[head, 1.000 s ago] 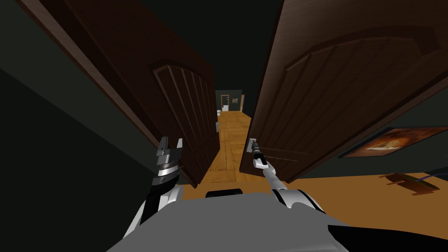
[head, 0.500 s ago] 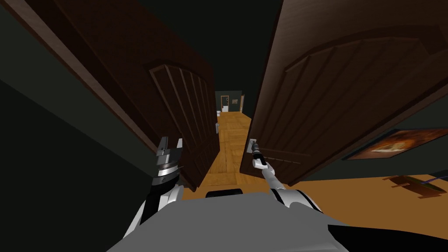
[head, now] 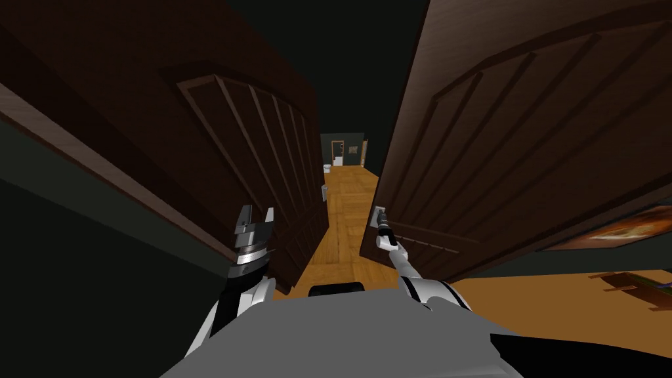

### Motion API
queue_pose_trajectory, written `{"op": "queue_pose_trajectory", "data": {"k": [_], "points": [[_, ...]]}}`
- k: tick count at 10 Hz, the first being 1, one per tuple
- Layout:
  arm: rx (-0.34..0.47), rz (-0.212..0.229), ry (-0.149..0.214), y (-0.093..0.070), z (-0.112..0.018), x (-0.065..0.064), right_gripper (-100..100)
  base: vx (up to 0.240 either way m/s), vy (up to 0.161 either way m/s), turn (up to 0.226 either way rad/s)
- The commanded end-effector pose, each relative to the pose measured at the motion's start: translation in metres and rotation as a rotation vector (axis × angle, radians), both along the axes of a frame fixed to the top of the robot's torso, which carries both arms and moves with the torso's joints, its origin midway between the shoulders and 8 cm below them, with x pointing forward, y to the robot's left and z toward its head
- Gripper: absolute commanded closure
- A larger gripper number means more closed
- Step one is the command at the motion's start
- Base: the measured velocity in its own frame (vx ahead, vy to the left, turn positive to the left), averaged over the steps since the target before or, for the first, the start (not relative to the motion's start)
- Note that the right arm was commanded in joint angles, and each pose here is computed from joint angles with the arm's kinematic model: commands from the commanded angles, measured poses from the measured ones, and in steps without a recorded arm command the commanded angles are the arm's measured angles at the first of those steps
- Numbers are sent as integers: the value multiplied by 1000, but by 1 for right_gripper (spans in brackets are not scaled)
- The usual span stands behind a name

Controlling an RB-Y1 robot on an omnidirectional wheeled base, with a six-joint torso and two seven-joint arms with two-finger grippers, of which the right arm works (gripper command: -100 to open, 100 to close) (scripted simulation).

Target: Push the door open

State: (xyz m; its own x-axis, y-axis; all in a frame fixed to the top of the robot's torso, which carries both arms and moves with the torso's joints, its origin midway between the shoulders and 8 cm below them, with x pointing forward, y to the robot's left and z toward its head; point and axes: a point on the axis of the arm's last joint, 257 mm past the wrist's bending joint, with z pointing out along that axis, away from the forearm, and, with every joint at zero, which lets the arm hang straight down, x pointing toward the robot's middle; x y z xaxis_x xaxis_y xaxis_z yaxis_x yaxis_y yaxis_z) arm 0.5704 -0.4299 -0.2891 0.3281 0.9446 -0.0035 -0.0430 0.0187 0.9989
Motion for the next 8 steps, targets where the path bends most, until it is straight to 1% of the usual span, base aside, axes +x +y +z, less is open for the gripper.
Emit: {"op": "queue_pose_trajectory", "data": {"k": [1,6,8], "points": [[-12,-30,-23,-9,11,0,100,109,-18,-3],[-17,-98,-39,-14,16,1,100,98,-39,-9],[-17,-98,-39,-14,16,1,100,53,-16,-2]]}}
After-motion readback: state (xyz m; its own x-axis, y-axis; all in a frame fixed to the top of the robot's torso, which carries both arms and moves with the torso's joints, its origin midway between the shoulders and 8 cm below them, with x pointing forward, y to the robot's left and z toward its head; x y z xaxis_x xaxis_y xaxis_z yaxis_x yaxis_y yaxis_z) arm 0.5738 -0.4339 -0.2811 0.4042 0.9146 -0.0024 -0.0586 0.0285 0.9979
